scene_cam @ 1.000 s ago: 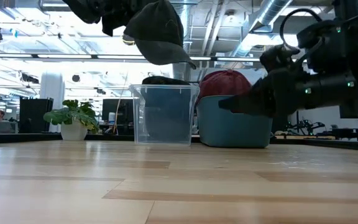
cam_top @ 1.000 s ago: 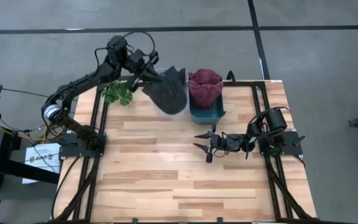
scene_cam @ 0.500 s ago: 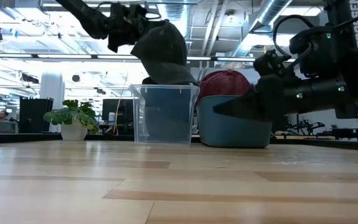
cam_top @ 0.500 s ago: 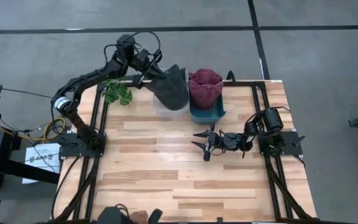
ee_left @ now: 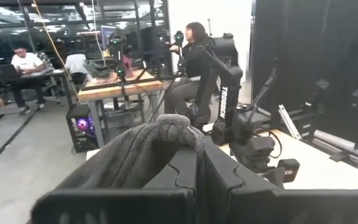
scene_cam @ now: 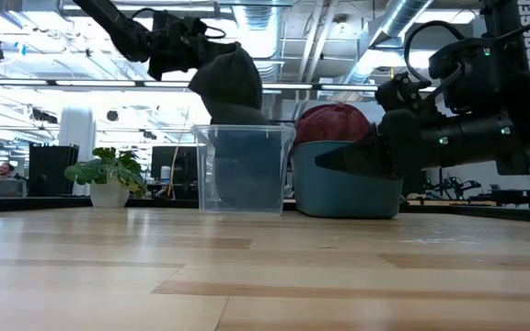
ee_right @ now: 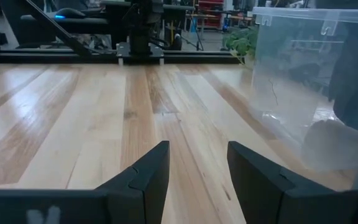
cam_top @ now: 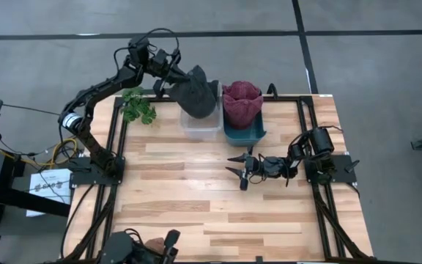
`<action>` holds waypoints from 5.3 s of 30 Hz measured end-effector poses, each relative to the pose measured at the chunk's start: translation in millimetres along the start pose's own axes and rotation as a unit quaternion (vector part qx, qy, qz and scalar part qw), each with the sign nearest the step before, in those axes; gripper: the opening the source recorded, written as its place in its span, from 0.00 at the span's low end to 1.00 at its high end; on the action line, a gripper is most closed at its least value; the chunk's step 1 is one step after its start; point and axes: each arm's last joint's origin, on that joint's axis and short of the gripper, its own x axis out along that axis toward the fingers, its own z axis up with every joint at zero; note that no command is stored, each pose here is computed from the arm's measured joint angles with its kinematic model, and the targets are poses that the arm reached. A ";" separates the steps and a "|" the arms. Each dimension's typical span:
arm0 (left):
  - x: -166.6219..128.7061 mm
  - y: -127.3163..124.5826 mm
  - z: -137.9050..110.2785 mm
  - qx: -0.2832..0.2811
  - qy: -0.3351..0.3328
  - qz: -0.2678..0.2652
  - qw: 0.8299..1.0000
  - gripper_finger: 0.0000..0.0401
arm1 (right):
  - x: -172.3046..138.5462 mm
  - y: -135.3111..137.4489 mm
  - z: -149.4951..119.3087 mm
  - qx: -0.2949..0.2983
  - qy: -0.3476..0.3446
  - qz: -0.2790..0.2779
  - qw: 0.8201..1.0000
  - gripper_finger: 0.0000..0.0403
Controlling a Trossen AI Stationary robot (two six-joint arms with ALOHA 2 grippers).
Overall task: Pick & Place hat
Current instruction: Put the black cap into the transparent bin, then return to Home Position
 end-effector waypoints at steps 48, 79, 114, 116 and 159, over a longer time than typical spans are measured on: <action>92.6 -90.9 -8.5 0.097 0.321 0.068 0.940 0.02 | 0.1 -0.5 0.1 0.000 0.000 -0.002 1.000 0.38; 108.4 -72.3 -24.9 0.327 0.509 0.193 0.772 0.03 | 0.0 -0.2 -2.7 -0.002 0.014 -0.001 1.000 0.39; 108.9 -80.4 -28.6 0.120 0.440 0.221 0.862 0.28 | -0.1 1.6 -2.6 0.005 0.013 0.026 1.000 0.39; 108.6 -80.6 -27.7 0.110 0.436 0.227 0.864 0.31 | -0.1 1.6 -2.6 0.005 0.013 0.026 1.000 0.39; 79.6 -278.9 43.7 -0.132 0.083 0.165 0.974 0.35 | 0.7 -0.2 -0.3 0.102 0.004 0.045 0.994 0.38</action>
